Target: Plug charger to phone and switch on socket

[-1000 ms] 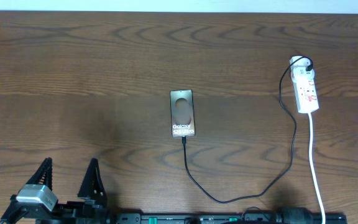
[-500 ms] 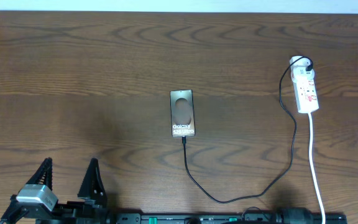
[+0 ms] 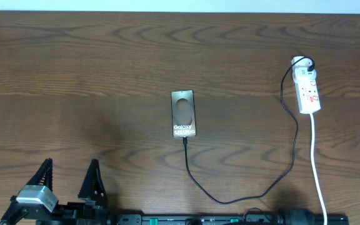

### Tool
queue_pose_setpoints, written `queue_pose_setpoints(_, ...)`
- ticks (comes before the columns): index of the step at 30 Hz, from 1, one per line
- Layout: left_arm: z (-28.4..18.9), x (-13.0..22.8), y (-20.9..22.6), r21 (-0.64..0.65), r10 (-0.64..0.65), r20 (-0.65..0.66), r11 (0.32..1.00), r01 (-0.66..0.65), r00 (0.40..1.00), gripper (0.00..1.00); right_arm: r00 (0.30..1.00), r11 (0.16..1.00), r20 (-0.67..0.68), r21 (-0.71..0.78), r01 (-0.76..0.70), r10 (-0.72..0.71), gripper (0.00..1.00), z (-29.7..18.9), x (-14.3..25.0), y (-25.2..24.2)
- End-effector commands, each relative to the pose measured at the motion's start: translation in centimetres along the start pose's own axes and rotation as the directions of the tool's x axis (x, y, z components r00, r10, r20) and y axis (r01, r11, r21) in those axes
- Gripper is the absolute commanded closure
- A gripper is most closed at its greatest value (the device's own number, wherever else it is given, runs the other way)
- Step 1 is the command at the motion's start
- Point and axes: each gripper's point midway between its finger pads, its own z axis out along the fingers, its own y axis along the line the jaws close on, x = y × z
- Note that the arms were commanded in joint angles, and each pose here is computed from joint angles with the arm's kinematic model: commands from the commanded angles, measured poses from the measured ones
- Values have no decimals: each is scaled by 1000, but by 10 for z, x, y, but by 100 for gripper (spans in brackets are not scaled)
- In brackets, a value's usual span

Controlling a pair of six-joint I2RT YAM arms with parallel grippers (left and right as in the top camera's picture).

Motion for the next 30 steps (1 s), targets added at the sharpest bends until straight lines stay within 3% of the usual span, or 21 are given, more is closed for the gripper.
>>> queue_pose_setpoints(1,-2,-1,2,-14,7,14,1000,-7,1000,3,992,996,-98,42,-81,85,1,16,41,-14)
queue_pose_setpoints(6,-2,-1,2,-14,7,14,1000,-7,1000,3,940,980,-292,141,-141,178,1,41,128,-40)
queue_pose_setpoints(12,-2,-1,2,-14,7,14,1000,-7,1000,3,795,912,-486,361,-197,364,1,39,247,-80)
queue_pose_setpoints(17,-2,12,6,-27,2,-40,1000,-3,999,3,771,834,-464,531,-150,435,1,31,298,-119)
queue_pose_setpoints(21,-6,42,13,-58,-14,-159,998,4,987,3,788,775,-455,630,-43,414,1,18,326,-152)
queue_pose_setpoints(28,-25,102,26,-124,-57,-400,992,7,915,3,779,763,-471,646,-15,414,1,15,369,-167)
queue_pose_setpoints(30,-26,106,25,-124,-72,-414,992,22,908,3,763,775,-486,631,-29,425,1,15,381,-165)
